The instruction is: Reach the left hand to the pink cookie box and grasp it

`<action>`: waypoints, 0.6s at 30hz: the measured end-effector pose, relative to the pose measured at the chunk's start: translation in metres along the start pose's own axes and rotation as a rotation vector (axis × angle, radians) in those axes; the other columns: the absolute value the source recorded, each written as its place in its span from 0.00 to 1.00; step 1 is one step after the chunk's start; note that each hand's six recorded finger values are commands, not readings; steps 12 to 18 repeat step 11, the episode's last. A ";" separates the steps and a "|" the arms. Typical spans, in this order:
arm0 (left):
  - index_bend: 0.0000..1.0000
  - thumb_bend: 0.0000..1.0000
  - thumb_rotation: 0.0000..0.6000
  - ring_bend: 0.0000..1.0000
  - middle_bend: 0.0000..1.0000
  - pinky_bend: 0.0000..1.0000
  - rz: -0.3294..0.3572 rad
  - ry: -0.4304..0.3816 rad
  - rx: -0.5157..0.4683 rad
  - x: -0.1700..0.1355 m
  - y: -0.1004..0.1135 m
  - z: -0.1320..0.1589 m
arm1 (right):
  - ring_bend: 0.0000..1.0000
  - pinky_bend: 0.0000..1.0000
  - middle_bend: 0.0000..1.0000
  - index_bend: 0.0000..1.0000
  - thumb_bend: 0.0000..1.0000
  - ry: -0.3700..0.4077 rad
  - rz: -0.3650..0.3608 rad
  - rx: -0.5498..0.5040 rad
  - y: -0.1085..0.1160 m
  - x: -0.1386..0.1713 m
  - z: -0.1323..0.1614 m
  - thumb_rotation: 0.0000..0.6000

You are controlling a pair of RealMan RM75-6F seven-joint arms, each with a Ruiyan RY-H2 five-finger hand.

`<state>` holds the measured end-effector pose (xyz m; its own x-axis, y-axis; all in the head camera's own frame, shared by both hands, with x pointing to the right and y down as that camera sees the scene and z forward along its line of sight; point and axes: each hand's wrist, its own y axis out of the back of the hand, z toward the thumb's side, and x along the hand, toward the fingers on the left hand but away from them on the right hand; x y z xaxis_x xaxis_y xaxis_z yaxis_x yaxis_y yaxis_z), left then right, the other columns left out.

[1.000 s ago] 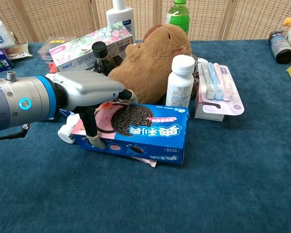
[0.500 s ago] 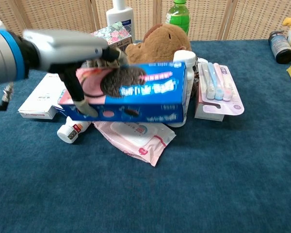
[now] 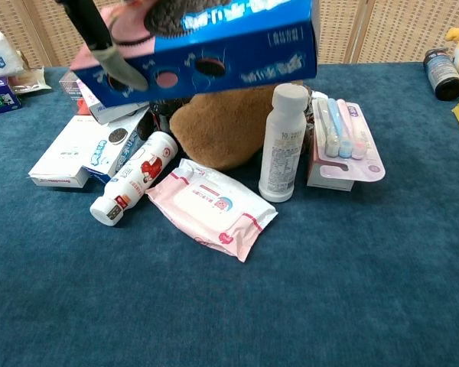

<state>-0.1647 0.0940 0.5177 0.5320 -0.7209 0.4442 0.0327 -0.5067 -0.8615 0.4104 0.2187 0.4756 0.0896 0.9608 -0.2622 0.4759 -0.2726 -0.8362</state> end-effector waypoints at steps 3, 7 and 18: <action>0.64 0.00 1.00 0.91 0.71 0.88 0.022 0.006 0.006 -0.001 0.011 -0.001 | 0.00 0.00 0.00 0.00 0.00 -0.001 0.000 -0.001 0.000 0.000 0.000 1.00; 0.64 0.00 1.00 0.91 0.70 0.88 0.047 0.016 0.022 -0.002 0.024 -0.004 | 0.00 0.00 0.00 0.00 0.00 0.001 -0.001 -0.001 0.001 0.000 0.000 1.00; 0.64 0.00 1.00 0.91 0.69 0.88 0.065 0.027 0.034 -0.004 0.034 -0.008 | 0.00 0.00 0.00 0.00 0.00 0.001 -0.002 -0.002 0.001 0.000 0.000 1.00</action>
